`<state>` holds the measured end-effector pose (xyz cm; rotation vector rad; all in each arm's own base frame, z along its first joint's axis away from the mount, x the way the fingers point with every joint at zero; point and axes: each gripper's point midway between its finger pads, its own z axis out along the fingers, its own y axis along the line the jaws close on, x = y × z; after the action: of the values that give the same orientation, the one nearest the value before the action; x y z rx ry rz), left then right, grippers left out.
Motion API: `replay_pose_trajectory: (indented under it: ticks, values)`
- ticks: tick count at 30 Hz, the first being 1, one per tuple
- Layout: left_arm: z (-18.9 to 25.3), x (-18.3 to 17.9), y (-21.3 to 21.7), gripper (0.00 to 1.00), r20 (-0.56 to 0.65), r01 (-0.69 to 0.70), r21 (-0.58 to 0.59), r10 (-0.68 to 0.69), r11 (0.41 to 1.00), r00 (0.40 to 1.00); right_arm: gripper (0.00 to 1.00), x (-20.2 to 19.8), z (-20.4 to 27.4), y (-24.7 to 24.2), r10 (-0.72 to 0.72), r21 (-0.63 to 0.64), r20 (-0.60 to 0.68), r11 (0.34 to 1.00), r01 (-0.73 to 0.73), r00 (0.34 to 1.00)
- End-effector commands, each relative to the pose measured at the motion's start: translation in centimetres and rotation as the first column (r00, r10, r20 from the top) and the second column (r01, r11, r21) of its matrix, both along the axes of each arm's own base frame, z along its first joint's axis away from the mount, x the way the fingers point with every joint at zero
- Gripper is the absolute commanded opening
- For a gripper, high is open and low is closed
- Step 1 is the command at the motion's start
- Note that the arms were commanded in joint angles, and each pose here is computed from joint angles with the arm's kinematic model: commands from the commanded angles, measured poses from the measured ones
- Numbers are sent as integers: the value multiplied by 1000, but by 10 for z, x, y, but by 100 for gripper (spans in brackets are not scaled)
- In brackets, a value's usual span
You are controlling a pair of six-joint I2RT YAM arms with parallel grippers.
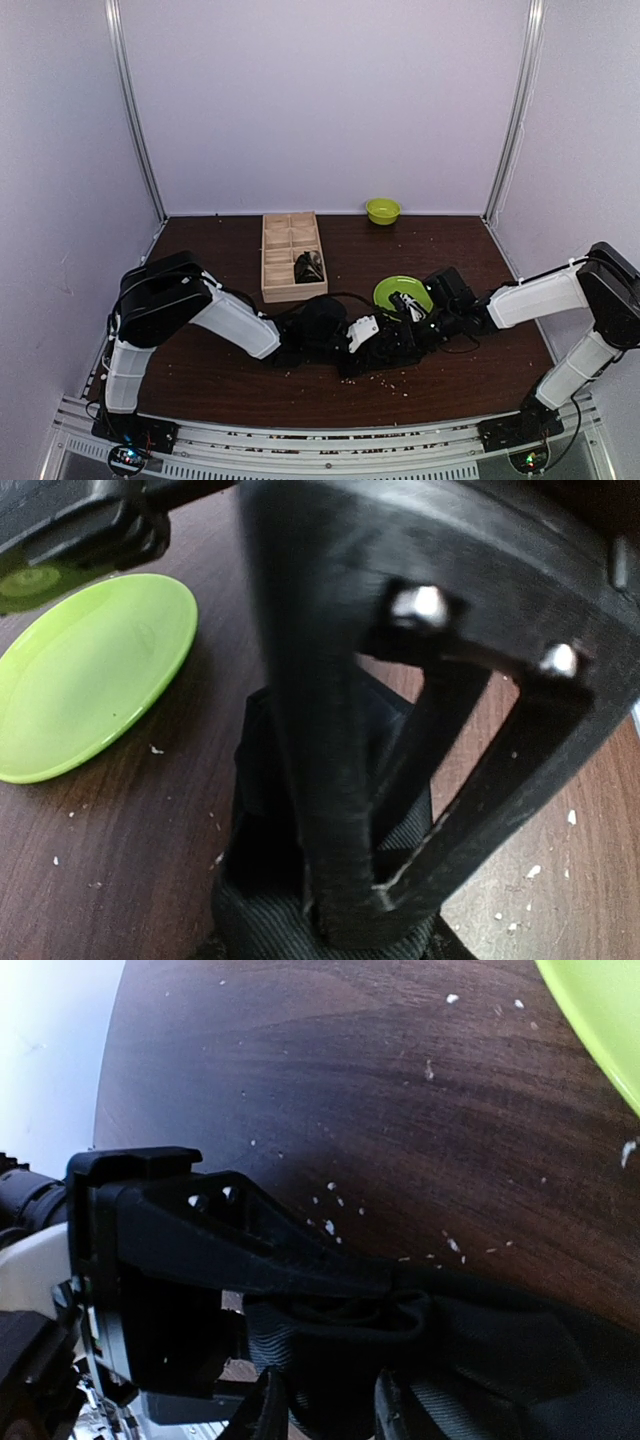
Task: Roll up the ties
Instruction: Roll the tie at the center of the board.
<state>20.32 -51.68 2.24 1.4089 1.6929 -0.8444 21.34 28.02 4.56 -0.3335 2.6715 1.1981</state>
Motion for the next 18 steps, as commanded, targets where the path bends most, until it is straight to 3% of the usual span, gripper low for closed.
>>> replay_pose_trajectory:
  ticks: [1,3,6,10,12,18]
  values:
    - [-34,-9,20,44,-62,11,134,-3,991,998,17,6,-16,-4,-17,-76,-6,997,17,1000]
    - [-33,-10,20,44,-61,14,132,-6,991,998,1,4,-22,-7,-24,-92,-15,995,23,1000]
    - [-30,-7,20,46,-62,9,121,-2,993,998,0,-1,-32,-13,-30,-106,-33,994,27,999]
    - [-10,5,20,69,-32,-27,54,28,998,999,0,-7,-43,-26,-52,-114,-59,992,45,997]
    - [5,11,21,76,6,-49,2,49,999,999,0,-9,-49,-34,-71,-110,-75,992,63,995]
    - [29,11,16,83,60,-42,-134,50,990,997,0,-12,-70,-56,-112,-151,-118,984,93,987]
